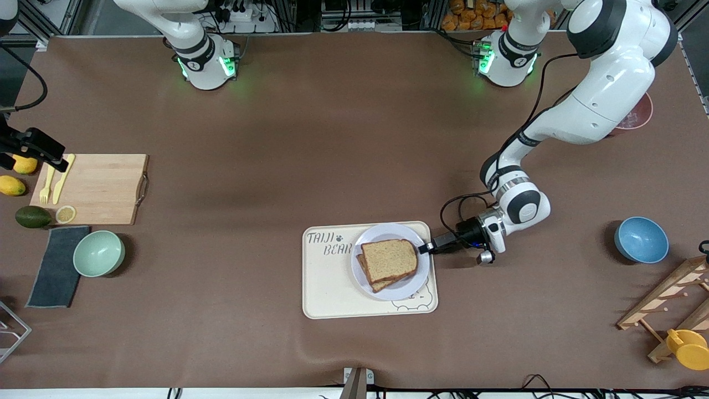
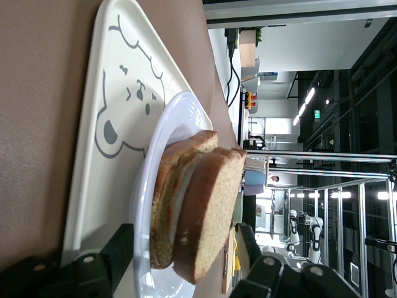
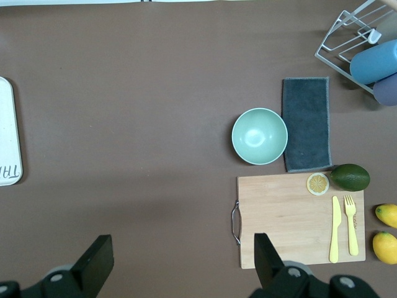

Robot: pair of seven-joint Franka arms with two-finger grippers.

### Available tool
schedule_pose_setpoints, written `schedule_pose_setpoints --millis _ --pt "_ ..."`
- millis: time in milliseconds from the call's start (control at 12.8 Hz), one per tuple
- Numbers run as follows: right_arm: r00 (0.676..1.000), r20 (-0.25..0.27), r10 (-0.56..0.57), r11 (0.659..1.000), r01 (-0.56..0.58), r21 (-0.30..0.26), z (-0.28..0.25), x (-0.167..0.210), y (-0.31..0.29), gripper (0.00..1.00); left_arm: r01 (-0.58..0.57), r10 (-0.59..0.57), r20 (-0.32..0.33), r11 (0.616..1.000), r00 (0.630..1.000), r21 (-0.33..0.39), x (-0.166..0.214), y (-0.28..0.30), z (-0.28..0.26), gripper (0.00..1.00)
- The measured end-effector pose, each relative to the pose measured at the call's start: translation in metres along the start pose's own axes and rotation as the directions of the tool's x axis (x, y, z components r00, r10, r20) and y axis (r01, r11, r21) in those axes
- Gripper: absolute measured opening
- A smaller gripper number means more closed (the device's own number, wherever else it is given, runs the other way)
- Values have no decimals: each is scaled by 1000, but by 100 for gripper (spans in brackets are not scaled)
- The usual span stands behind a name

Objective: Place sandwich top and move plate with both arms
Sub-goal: 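Open the left gripper and release the plate rim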

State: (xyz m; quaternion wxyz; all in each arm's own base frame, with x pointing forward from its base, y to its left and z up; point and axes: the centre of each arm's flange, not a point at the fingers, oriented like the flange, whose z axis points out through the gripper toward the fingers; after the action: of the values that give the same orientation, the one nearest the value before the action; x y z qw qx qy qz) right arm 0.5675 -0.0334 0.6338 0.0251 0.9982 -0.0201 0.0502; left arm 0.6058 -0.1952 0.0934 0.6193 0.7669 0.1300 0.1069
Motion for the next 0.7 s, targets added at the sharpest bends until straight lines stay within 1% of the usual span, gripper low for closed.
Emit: schedule_pose_setpoints --millis 157,548,704 --pt "1000 0 0 1000 0 0 0 0 0 100 5 -5 -9 1000 1000 4 4 0 -5 82" --pt "1000 5 1 1000 -1 0 3 1 1 100 22 -22 -14 1000 1000 19 5 2 -11 100" --pt "1000 6 1 1000 -1 0 4 1 1 100 31 -30 -16 999 999 30 4 5 -15 100"
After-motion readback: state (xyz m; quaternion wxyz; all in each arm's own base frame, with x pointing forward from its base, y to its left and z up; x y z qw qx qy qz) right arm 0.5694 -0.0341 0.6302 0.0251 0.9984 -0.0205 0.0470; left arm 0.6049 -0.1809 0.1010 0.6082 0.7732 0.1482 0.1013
